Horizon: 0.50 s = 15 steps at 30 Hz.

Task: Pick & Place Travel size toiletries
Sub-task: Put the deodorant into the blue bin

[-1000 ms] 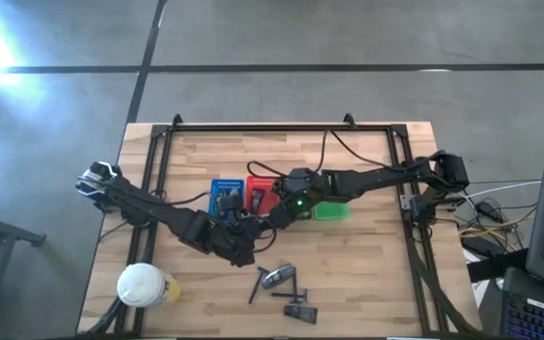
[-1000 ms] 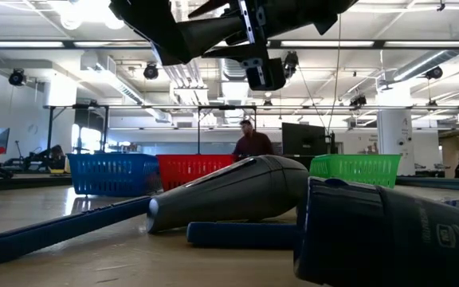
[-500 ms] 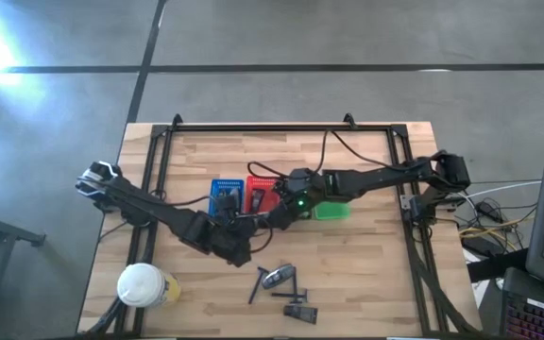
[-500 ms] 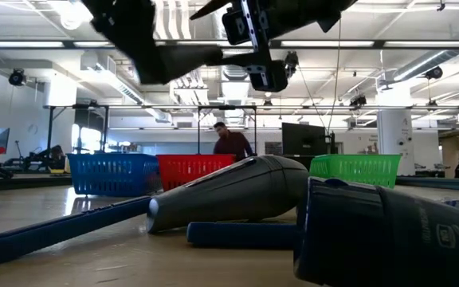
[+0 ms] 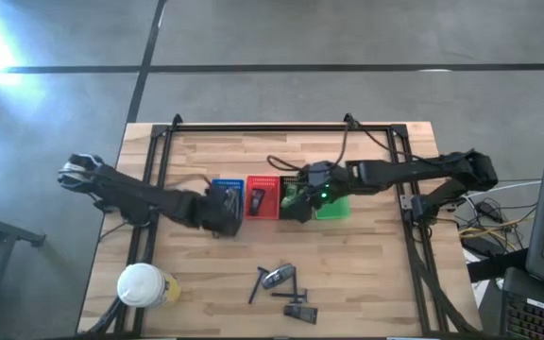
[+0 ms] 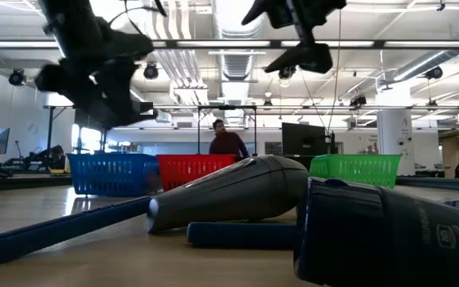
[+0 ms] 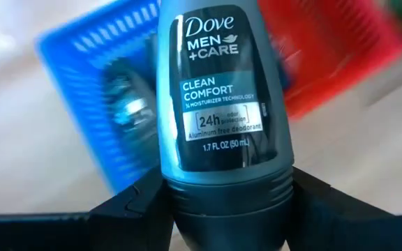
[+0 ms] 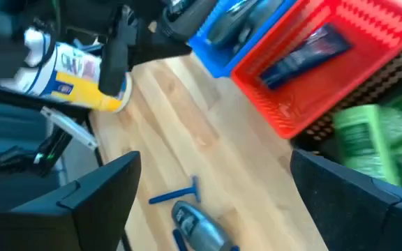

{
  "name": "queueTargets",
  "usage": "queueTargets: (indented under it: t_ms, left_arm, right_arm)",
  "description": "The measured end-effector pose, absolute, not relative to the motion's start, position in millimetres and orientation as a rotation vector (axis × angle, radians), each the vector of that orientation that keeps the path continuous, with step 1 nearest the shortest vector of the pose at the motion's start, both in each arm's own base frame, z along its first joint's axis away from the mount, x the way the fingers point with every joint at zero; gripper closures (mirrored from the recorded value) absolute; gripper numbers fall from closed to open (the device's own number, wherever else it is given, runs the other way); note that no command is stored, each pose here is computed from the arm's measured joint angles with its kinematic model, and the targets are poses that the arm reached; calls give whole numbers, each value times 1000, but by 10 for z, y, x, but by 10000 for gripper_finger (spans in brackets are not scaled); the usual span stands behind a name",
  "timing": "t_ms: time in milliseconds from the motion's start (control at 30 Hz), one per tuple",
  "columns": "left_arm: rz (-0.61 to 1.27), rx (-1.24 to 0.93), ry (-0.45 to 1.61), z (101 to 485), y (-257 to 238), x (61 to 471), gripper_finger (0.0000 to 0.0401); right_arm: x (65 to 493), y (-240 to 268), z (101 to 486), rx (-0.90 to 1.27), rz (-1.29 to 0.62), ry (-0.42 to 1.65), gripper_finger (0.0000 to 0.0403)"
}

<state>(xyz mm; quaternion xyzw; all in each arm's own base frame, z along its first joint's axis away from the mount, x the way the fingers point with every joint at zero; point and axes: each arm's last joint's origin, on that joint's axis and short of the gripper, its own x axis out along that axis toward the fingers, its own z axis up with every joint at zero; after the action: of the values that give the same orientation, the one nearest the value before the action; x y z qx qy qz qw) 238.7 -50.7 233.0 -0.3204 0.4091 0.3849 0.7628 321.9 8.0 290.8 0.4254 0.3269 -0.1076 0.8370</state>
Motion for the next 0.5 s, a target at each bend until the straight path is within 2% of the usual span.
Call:
queueTargets:
  t_ms: [100,267,500]
  left_arm:
    - [793,-861,785,2262,-310,2338,197]
    - [894,-910,759,2095,-42,2248,192]
    - [913,-949,771,2032,87,2296,115]
  right_arm:
    - [3084,68,2956,891,-256,670,42]
    - [2916,72,2916,937,-291,654,53]
    - [2729,158,2739,998,-323,700,64]
